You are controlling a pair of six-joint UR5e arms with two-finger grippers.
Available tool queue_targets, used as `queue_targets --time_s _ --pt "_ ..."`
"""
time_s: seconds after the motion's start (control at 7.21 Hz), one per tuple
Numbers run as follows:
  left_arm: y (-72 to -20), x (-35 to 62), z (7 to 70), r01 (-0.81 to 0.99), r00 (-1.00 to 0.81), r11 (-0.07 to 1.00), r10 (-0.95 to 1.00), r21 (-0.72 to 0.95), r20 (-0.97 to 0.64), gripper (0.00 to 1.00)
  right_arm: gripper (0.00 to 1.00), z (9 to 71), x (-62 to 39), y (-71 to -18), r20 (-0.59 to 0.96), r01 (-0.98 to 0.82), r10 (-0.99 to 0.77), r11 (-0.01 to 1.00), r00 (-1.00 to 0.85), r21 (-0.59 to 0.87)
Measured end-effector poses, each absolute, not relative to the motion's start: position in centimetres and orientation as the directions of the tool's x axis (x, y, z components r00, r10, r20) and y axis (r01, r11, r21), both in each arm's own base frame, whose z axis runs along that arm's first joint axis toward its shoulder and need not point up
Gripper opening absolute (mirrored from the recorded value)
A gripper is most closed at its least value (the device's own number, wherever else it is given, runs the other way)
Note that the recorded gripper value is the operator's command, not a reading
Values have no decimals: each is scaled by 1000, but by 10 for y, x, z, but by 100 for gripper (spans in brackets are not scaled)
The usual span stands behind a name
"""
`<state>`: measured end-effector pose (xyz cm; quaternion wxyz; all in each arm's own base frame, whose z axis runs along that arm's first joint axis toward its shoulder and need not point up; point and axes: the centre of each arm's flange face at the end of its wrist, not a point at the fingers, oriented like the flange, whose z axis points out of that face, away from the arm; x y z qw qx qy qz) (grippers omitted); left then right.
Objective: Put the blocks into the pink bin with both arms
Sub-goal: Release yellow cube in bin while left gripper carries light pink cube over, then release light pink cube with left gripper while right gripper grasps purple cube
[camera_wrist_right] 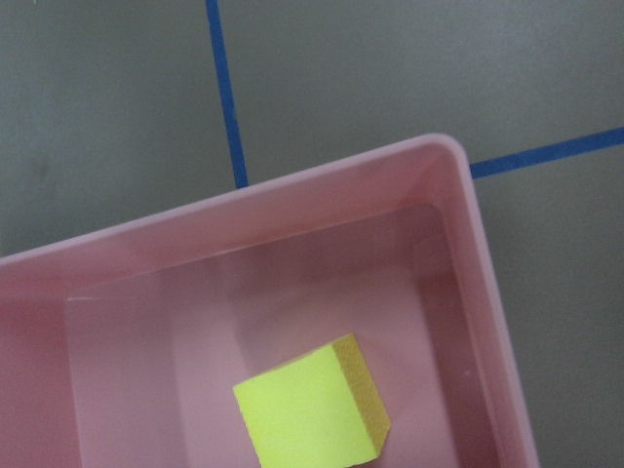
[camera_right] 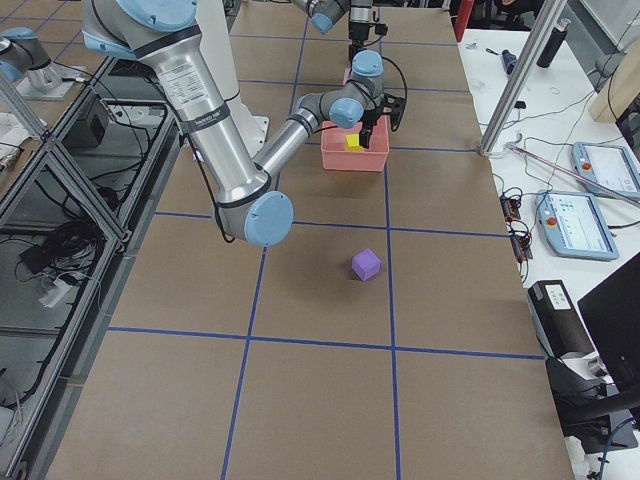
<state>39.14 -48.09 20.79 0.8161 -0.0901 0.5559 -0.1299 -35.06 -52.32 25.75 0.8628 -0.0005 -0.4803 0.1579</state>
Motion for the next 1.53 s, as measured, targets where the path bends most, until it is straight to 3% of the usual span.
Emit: queue_targets --time_s 0.14,0.28,0.55,1.11,1.53 --pt "-477 424 180 139 383 944 -329 -298 -864 7 100 288 -326 -536 812 -276 264 952 521 -133" --pt "-478 447 169 156 410 941 -338 -300 -847 44 99 321 -308 -545 788 -277 261 953 557 -120" --pt "-481 466 170 173 434 938 -346 -299 -832 100 98 400 -277 -551 713 -307 326 938 620 -162" --pt "-480 471 166 220 435 940 -334 -261 -836 100 89 521 -225 -540 542 -438 549 835 636 -332" --pt "-478 469 163 225 431 940 -331 -255 -840 100 85 548 -224 -539 477 -486 624 782 620 -390"
